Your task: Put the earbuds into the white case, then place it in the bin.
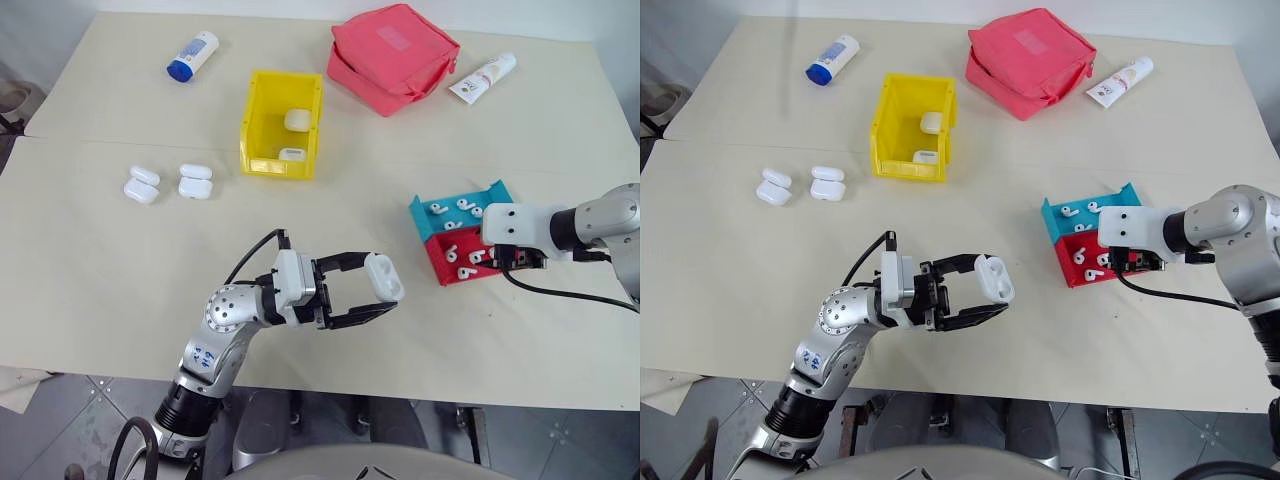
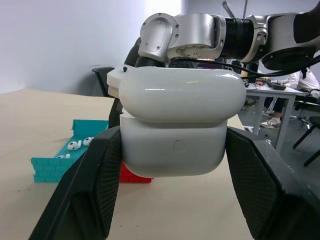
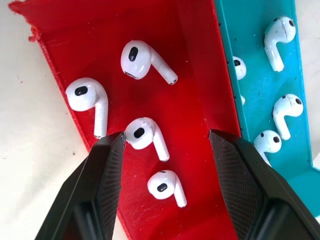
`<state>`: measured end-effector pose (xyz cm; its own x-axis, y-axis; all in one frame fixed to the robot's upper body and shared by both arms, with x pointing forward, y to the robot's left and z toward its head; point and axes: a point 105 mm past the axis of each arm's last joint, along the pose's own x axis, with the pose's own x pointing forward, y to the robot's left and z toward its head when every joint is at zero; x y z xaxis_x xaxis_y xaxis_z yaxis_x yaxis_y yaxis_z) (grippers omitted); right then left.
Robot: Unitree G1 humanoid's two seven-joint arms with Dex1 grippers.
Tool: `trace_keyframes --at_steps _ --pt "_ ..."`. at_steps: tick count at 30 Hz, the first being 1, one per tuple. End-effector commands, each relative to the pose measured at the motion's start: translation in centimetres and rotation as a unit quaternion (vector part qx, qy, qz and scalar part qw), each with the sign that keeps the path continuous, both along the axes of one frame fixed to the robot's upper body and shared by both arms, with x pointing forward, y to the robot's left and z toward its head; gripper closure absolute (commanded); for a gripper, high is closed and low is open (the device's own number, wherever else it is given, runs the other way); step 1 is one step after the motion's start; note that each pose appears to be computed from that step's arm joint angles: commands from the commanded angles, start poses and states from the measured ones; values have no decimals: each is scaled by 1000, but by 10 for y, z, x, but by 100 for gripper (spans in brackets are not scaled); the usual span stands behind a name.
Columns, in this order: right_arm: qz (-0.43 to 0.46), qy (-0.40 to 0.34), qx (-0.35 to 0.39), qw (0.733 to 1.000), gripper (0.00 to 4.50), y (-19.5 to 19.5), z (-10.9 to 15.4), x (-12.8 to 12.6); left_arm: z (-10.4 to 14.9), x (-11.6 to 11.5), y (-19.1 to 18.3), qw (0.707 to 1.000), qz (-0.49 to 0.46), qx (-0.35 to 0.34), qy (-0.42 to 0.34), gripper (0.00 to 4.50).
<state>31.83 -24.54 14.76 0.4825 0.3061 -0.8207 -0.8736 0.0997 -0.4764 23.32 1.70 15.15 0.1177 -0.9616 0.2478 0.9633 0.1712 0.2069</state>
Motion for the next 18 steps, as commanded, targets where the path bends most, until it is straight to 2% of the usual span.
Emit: trace_keyframes --at_steps 1,18 --pt "4 -19 -1 1000 173 2 6 5 9 -4 -3 1000 -6 -9 -19 172" --pt "9 -39 -4 999 173 4 8 16 11 1 -3 1000 0 -8 -19 172"
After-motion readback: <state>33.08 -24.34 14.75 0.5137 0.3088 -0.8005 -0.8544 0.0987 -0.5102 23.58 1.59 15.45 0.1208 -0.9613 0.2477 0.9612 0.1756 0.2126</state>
